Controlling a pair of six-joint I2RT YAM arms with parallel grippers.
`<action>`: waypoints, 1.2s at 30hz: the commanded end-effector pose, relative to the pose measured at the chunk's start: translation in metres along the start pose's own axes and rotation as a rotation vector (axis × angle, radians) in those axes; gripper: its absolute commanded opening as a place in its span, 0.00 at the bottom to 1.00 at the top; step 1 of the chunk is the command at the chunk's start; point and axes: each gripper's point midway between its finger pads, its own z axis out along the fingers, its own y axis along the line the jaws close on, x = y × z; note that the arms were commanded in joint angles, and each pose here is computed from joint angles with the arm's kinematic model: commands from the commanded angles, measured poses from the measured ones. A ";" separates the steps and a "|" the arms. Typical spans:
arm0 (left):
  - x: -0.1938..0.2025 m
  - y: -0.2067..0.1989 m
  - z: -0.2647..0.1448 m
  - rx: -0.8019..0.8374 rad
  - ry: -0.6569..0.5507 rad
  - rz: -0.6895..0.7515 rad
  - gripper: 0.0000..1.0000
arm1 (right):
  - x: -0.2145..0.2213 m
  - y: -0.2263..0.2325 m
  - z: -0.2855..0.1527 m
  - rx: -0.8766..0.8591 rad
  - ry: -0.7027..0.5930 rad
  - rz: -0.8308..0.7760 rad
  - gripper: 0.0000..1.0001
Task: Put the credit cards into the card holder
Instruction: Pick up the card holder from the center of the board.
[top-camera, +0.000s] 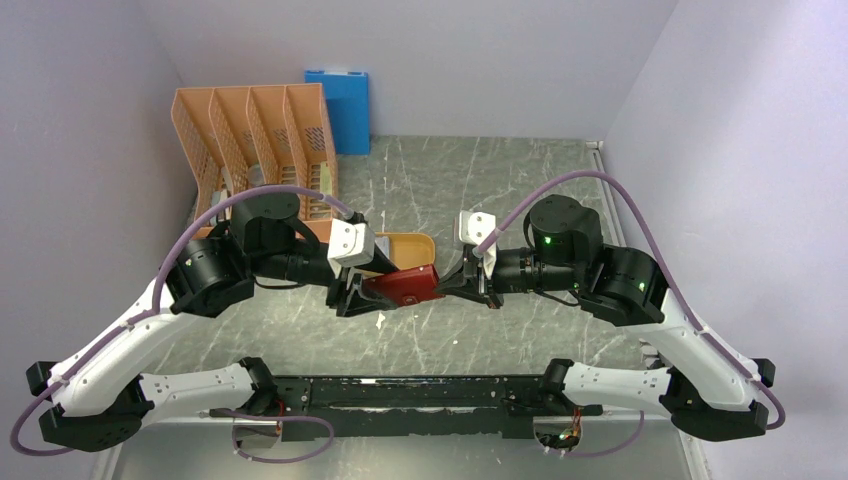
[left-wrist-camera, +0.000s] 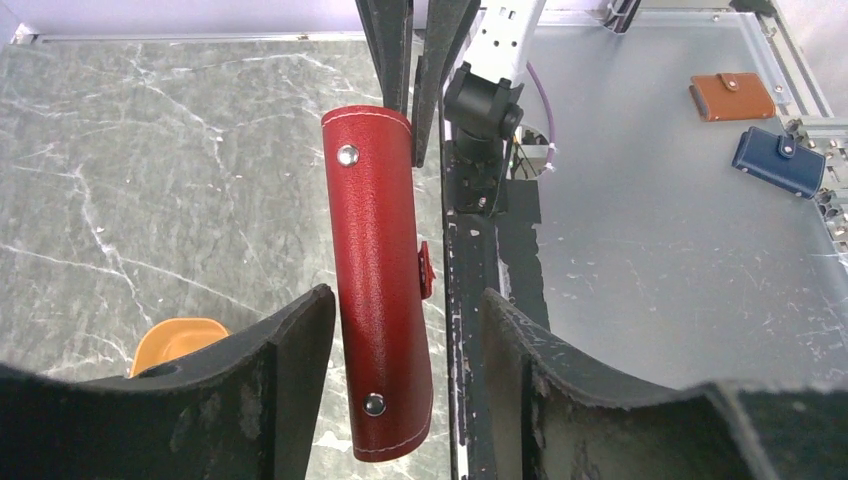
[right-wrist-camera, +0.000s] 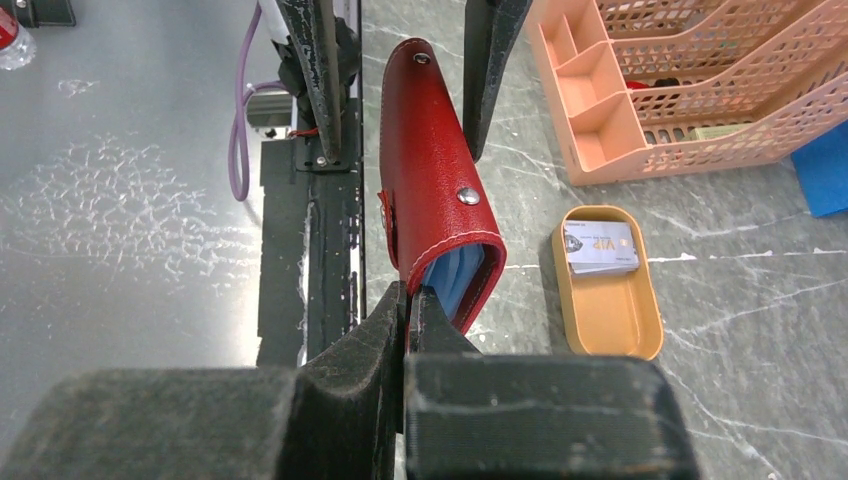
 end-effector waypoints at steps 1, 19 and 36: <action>-0.018 -0.010 -0.006 0.038 -0.051 0.024 0.58 | -0.004 0.004 -0.003 -0.013 -0.021 -0.017 0.00; -0.012 -0.009 -0.002 0.041 -0.038 0.017 0.19 | -0.002 0.005 -0.001 -0.020 -0.021 -0.012 0.00; -0.058 0.072 -0.056 -0.574 -0.471 -0.213 0.05 | -0.064 -0.051 -0.034 0.376 -0.524 0.344 0.64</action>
